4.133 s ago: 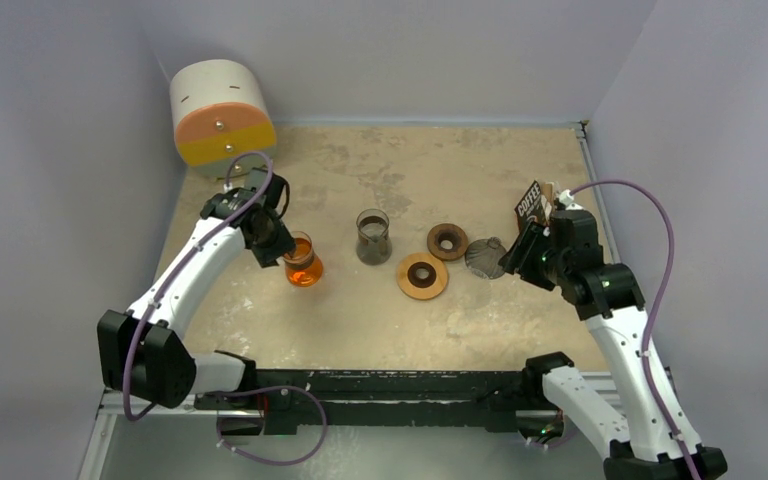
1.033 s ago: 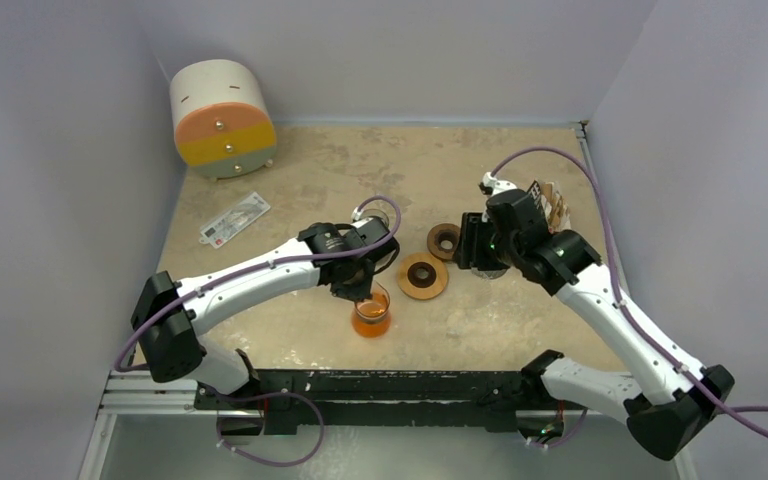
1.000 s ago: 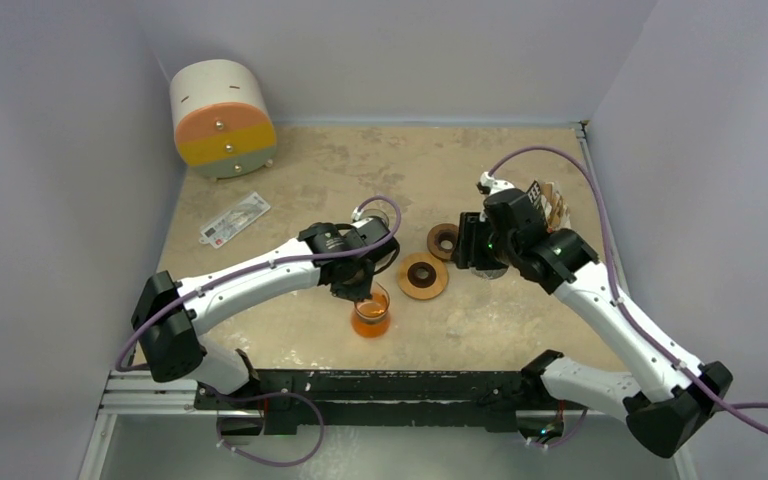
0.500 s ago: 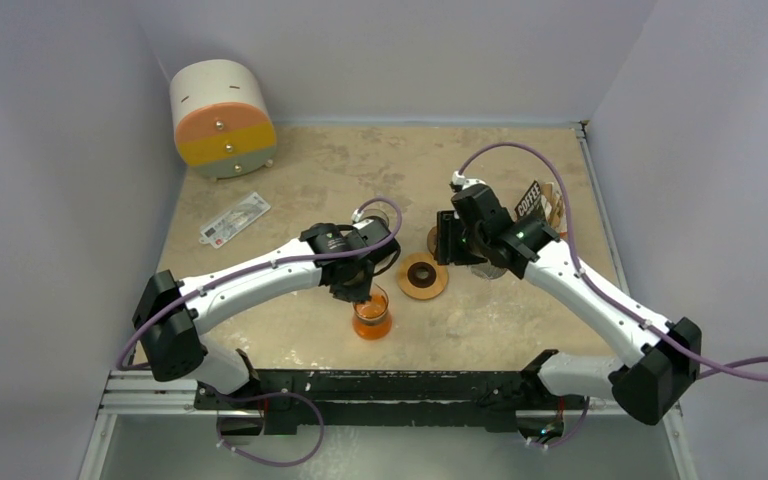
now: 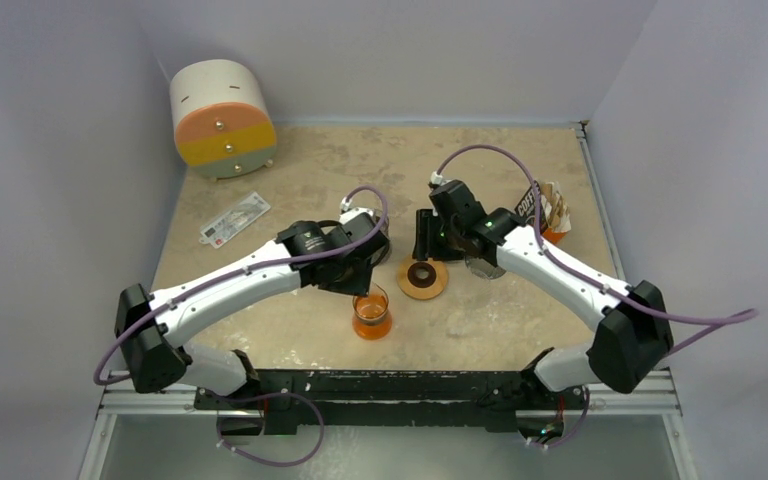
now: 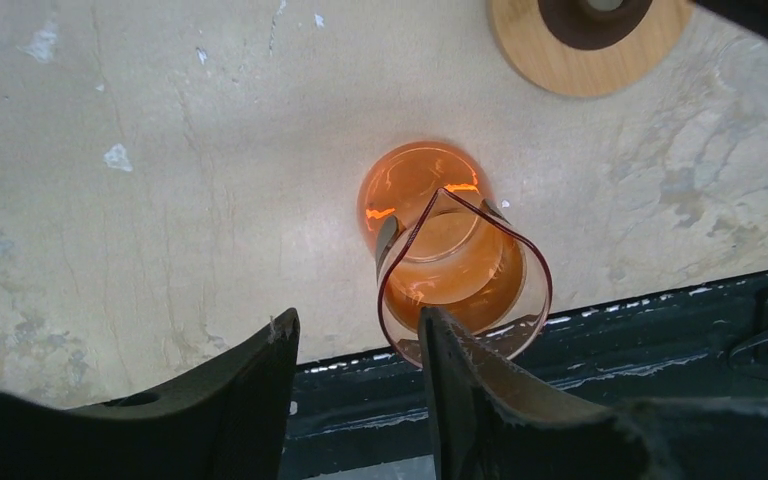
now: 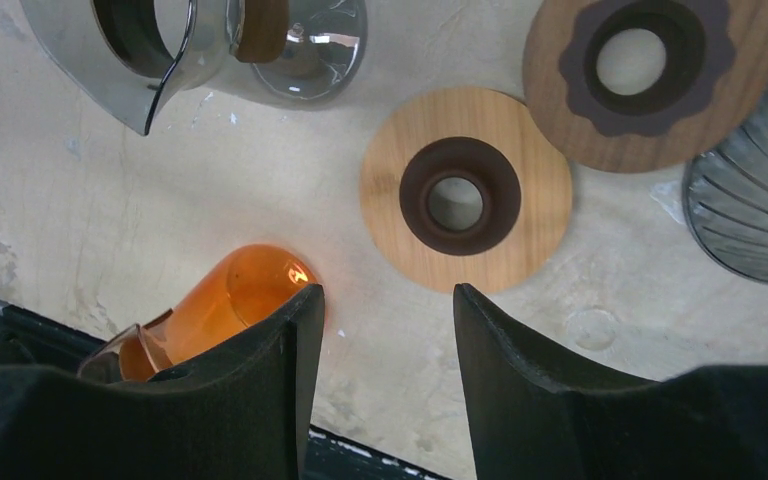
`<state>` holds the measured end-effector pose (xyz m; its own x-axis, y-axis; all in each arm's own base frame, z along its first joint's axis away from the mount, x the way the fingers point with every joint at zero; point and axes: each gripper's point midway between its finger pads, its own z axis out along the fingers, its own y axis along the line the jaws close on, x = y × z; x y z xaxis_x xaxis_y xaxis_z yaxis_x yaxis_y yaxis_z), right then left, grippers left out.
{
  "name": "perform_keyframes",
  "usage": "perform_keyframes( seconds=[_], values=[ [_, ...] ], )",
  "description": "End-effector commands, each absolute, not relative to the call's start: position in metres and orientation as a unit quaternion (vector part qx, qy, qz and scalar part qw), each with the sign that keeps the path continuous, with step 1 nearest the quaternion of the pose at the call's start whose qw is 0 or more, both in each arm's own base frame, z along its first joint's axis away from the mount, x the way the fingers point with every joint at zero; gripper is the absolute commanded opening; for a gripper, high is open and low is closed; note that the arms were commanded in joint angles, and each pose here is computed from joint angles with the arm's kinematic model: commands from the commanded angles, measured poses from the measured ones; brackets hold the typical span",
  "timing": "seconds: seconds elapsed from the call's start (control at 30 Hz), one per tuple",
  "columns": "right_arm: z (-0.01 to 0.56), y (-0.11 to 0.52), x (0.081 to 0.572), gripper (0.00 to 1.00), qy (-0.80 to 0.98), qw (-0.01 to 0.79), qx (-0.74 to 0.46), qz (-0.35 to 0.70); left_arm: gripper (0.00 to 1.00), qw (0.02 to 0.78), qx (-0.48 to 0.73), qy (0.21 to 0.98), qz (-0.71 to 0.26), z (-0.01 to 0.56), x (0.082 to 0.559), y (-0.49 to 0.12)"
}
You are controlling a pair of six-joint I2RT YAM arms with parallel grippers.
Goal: Place the coffee filter in the dripper
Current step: Move the coffee server to the center of the board.
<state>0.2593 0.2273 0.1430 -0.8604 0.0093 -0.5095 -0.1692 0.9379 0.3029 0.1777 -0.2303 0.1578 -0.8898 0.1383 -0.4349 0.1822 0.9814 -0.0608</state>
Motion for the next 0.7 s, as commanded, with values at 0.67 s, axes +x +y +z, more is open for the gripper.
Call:
perform_keyframes(
  seconds=[0.67],
  values=[
    [0.074,0.257,0.272,0.44,0.966,0.192,-0.005,0.171,0.57,0.331,0.051,0.939,-0.081,0.224,0.189,-0.203]
  ],
)
